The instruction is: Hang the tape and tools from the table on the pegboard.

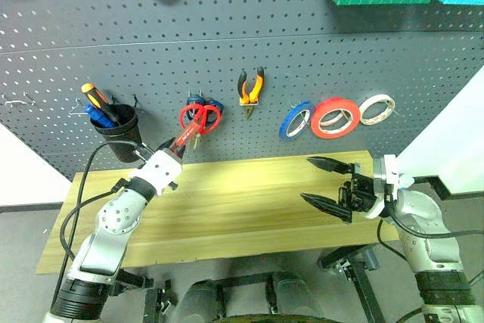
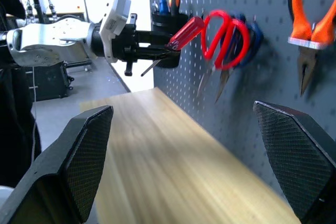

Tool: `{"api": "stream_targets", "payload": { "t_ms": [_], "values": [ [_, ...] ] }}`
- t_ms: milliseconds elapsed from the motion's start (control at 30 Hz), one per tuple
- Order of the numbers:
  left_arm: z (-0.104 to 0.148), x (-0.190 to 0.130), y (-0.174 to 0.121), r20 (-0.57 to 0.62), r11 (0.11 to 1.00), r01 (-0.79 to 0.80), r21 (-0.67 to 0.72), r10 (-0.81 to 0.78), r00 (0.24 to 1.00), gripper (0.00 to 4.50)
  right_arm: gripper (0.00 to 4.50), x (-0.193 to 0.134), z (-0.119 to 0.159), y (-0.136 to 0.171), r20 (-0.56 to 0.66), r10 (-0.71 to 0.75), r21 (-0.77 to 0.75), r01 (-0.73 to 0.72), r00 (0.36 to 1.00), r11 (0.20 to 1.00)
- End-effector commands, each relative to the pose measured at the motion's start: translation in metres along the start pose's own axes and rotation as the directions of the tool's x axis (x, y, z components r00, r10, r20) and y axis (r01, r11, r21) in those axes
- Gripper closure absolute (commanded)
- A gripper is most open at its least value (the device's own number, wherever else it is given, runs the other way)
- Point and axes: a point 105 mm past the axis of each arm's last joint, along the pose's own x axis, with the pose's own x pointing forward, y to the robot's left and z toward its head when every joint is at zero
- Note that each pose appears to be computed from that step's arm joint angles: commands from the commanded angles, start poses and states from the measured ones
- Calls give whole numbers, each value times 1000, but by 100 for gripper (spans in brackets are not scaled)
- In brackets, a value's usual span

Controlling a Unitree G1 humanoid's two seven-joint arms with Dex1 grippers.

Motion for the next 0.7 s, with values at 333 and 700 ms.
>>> {"api": "stream_targets", "payload": {
  "t_ms": [333,700],
  "values": [
    [40,6,44,151,981,-191,-21,192,970,368,0,-5,0,-19,15,4,-20,-4,1000,1000],
    [66,17,62,226,966,-260,9,252,941,368,0,-12,-6,-27,12,7,-35,-6,1000,999]
  ]
}}
